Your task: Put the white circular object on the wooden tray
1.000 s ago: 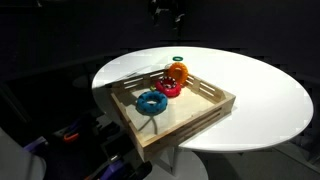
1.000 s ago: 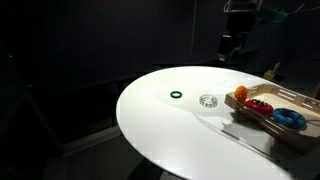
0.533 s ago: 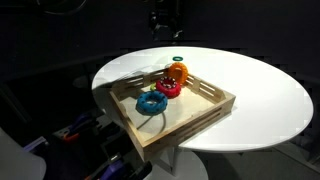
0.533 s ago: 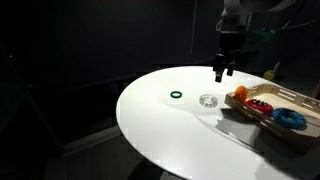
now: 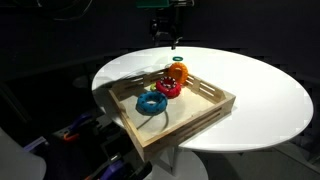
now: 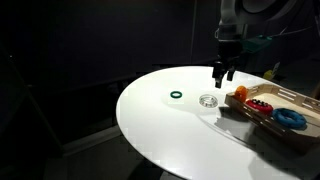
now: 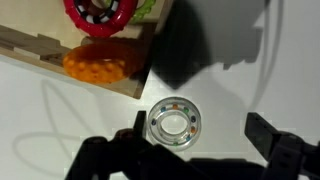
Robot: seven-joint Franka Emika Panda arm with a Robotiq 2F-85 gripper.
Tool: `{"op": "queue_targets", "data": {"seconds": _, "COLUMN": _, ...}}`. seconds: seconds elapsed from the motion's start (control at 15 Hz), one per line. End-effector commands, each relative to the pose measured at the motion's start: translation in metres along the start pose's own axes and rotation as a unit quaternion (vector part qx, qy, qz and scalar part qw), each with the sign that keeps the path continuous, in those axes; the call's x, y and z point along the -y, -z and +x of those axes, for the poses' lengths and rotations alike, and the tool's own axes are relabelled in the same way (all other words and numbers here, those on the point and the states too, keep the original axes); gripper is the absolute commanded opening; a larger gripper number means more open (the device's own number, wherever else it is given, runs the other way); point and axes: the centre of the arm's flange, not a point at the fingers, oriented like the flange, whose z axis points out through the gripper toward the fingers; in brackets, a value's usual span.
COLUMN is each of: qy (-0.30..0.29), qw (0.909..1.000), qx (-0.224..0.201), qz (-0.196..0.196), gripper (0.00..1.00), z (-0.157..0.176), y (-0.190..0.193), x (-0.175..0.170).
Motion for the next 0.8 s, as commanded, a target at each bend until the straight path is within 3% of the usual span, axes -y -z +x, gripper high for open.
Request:
{"op": "queue_targets", "data": {"seconds": 0.0, "qy": -0.004, "qw": 1.0000, "qx": -0.001, "qz": -0.009, "gripper": 1.00, "z": 0.001, "y": -0.003, "x": 0.000}}
{"op": "queue_targets", "data": {"seconds": 0.33, "qy": -0.003, "qw": 0.9987, "qx": -0.027, "qz": -0.044, "gripper": 1.00, "z": 0.016, "y": -0.027, "x": 0.005}}
{"op": "queue_targets", "data": {"seconds": 0.73, "qy": 0.001, "qw": 0.9981, "qx": -0.057, "qz": -0.026, "gripper": 1.00, "z": 0.031, "y": -0.051, "x": 0.019}}
